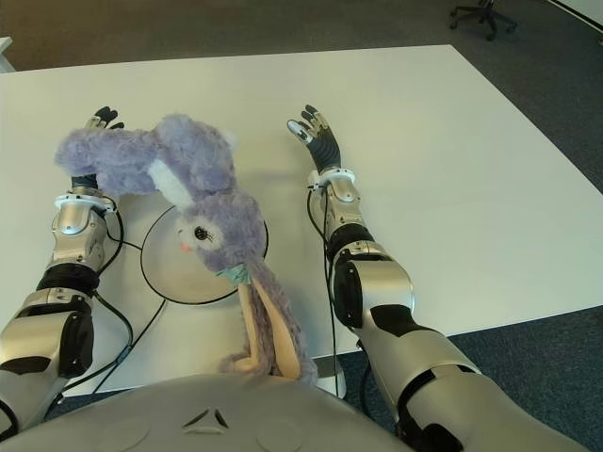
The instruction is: Put the doll into the plate.
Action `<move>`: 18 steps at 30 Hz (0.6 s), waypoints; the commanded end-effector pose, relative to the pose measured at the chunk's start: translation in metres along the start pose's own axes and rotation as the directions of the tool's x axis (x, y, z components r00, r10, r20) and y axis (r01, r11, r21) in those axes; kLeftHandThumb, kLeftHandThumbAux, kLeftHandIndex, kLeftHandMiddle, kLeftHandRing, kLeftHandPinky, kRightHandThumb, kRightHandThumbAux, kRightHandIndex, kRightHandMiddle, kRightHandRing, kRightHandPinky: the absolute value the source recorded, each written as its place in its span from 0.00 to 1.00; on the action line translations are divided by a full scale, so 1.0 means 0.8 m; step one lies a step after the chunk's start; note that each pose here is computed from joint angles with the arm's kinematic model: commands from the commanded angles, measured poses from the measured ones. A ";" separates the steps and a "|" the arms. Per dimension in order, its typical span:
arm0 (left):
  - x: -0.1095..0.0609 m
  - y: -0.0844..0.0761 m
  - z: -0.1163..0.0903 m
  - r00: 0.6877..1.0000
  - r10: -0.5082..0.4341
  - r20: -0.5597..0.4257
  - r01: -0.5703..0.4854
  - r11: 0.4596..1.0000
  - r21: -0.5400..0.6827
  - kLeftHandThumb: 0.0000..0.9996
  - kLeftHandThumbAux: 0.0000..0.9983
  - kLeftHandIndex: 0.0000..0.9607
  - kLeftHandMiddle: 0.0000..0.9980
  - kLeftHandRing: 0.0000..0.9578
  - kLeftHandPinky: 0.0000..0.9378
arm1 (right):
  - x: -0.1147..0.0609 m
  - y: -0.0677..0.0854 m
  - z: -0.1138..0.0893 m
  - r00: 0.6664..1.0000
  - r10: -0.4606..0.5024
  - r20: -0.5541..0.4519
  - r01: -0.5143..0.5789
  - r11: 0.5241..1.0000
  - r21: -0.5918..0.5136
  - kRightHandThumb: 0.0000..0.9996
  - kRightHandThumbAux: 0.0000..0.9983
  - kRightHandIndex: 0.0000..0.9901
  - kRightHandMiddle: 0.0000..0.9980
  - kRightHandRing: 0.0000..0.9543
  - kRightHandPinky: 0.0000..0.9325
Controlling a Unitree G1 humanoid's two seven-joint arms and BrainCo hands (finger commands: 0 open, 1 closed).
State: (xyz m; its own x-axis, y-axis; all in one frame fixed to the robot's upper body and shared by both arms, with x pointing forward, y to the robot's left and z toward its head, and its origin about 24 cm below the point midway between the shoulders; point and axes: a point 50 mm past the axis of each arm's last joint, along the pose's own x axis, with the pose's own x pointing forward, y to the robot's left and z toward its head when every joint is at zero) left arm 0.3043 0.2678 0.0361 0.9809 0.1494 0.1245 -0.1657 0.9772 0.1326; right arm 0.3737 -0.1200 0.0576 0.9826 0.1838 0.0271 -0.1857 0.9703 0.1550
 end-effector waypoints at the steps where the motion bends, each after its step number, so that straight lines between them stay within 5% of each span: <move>1: -0.046 -0.014 -0.057 0.982 -0.005 -0.188 0.000 1.000 -0.028 0.00 0.43 0.00 0.08 0.10 0.13 | -0.011 -0.001 -0.022 0.998 -0.006 -0.061 0.008 0.999 0.033 0.06 0.65 0.08 0.08 0.09 0.12; 18: -0.046 -0.011 -0.056 0.984 -0.003 -0.179 -0.001 1.000 -0.025 0.00 0.43 0.00 0.09 0.10 0.15 | -0.011 -0.001 -0.023 0.998 -0.012 -0.057 0.015 0.999 0.052 0.12 0.71 0.07 0.11 0.12 0.16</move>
State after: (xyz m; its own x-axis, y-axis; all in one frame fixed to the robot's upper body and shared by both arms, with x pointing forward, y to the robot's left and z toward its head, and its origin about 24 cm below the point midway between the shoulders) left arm 0.3039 0.2689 0.0361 0.9799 0.1554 0.1250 -0.1714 0.9767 0.1294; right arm 0.3734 -0.1201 0.0577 0.9822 0.1841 0.0360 -0.1876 0.9662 0.1767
